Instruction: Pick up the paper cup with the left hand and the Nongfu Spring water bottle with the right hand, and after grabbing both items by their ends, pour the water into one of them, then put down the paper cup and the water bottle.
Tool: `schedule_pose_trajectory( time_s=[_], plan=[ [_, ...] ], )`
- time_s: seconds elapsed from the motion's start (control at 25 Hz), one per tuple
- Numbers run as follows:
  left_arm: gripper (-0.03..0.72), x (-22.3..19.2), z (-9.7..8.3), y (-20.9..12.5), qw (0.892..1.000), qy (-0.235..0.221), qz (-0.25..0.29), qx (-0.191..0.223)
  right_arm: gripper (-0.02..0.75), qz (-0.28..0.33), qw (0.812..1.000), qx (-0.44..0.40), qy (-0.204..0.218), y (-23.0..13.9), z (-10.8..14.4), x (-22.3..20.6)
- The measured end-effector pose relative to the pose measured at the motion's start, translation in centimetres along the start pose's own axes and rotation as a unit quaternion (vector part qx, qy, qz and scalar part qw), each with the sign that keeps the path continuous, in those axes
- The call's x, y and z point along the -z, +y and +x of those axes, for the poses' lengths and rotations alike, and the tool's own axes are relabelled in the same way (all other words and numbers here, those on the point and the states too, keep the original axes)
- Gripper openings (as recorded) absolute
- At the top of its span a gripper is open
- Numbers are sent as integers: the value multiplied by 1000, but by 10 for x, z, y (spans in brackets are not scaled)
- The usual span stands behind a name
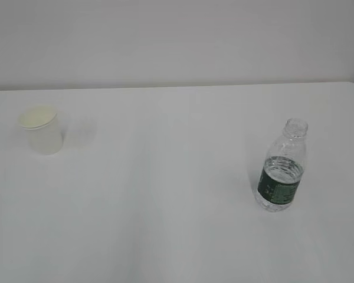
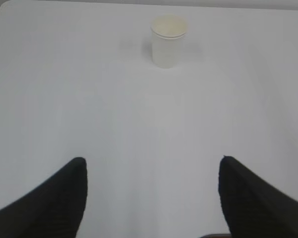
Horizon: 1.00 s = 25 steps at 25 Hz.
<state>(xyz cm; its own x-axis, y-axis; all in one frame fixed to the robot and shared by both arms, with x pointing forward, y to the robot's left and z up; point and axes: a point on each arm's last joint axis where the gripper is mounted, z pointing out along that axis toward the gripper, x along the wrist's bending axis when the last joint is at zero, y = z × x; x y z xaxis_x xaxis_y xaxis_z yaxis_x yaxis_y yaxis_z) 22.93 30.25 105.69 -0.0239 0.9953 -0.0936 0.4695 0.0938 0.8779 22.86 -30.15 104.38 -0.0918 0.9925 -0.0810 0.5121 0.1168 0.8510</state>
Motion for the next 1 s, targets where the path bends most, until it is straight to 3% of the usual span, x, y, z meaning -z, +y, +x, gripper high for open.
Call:
schedule_pose_trajectory(
  time_s=[1.0],
  plan=[
    [576, 0, 0, 0, 1000, 0, 0, 0, 535, 0, 1000, 0, 0, 0, 0, 0]
  ],
)
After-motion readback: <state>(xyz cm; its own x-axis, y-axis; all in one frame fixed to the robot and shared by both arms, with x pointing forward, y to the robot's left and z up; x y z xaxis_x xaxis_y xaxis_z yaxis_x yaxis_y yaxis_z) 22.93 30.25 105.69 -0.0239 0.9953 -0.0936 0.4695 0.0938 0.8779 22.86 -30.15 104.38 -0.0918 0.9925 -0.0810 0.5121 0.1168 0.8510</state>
